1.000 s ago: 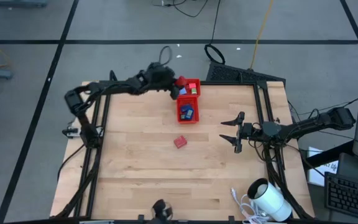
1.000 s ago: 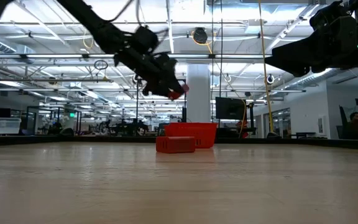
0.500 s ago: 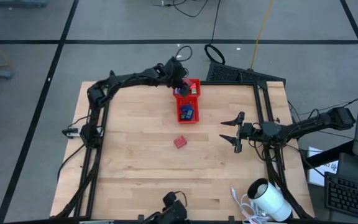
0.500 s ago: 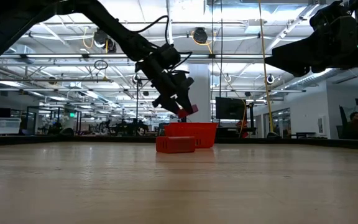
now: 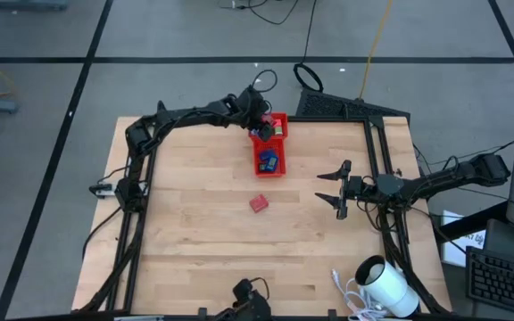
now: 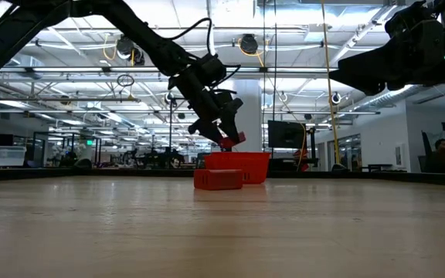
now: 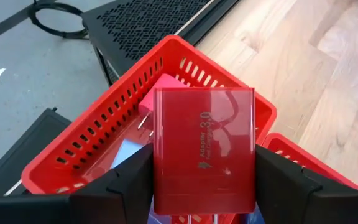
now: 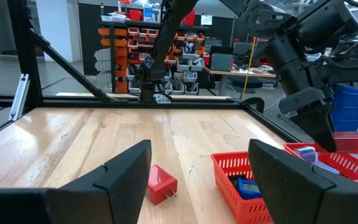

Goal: Pick & Place Office items
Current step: Put the bottom red charger adapter into the top red bin, then put the red charger adapter into the top red bin

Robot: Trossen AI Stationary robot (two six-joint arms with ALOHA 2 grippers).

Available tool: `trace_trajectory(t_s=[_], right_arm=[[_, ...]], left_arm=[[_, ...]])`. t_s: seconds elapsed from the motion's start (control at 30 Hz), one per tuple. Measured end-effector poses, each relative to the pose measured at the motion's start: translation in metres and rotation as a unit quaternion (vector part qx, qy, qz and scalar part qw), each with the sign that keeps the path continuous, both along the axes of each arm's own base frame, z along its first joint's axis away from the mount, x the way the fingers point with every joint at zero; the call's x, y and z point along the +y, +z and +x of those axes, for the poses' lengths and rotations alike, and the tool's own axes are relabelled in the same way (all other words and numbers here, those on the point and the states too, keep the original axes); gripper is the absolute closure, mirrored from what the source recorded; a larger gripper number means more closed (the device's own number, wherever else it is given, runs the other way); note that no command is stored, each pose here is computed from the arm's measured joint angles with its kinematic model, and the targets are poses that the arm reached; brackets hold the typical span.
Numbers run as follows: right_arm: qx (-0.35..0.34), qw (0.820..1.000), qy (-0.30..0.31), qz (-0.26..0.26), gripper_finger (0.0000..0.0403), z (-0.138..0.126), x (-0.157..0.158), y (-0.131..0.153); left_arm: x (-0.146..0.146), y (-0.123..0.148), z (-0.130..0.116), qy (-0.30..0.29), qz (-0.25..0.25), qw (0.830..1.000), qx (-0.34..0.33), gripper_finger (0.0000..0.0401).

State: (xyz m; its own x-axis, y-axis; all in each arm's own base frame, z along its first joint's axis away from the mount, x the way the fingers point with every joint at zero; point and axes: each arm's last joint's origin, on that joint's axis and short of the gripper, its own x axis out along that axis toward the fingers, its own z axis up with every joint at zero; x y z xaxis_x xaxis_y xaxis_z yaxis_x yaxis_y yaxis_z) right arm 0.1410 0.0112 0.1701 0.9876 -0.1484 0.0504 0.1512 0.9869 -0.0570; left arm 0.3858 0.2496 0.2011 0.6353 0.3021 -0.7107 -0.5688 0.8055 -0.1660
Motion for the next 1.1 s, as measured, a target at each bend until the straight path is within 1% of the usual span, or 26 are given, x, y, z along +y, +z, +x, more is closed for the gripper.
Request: trace_trajectory(t_s=[0.1,0.2,0.33,0.57,0.87,1.0,1.1], right_arm=[[0.000,1.000,0.000,0.000,0.0140,0.000,0.000,0.000],[0.000,1.000,0.000,0.000,0.0140,0.000,0.000,0.000],[0.000,1.000,0.000,0.000,0.0140,0.000,0.000,0.000],[0.000,1.000,0.000,0.000,0.0140,0.000,0.000,0.000],[0.000,1.000,0.000,0.000,0.0140,0.000,0.000,0.000],[0.000,1.000,0.000,0.000,0.0140,0.000,0.000,0.000],[0.000,1.000,0.000,0.000,0.0140,0.000,0.000,0.000]], left_arm=[[-0.003,-0.003,0.000,0.004,0.002,1.000,0.007,0.0174],[-0.004,-0.007,-0.001,0.014,0.004,1.000,0.015,0.0189],[-0.004,-0.010,-0.002,0.019,0.001,1.000,0.016,0.0190],[-0.004,-0.010,-0.002,0.021,0.000,1.000,0.014,0.0155],[-0.005,-0.009,0.000,0.016,0.008,1.000,0.007,0.0148],[-0.004,-0.006,0.001,-0.001,0.030,1.000,0.003,0.0147],[-0.006,0.002,-0.001,-0.013,0.024,1.000,-0.005,0.0147]])
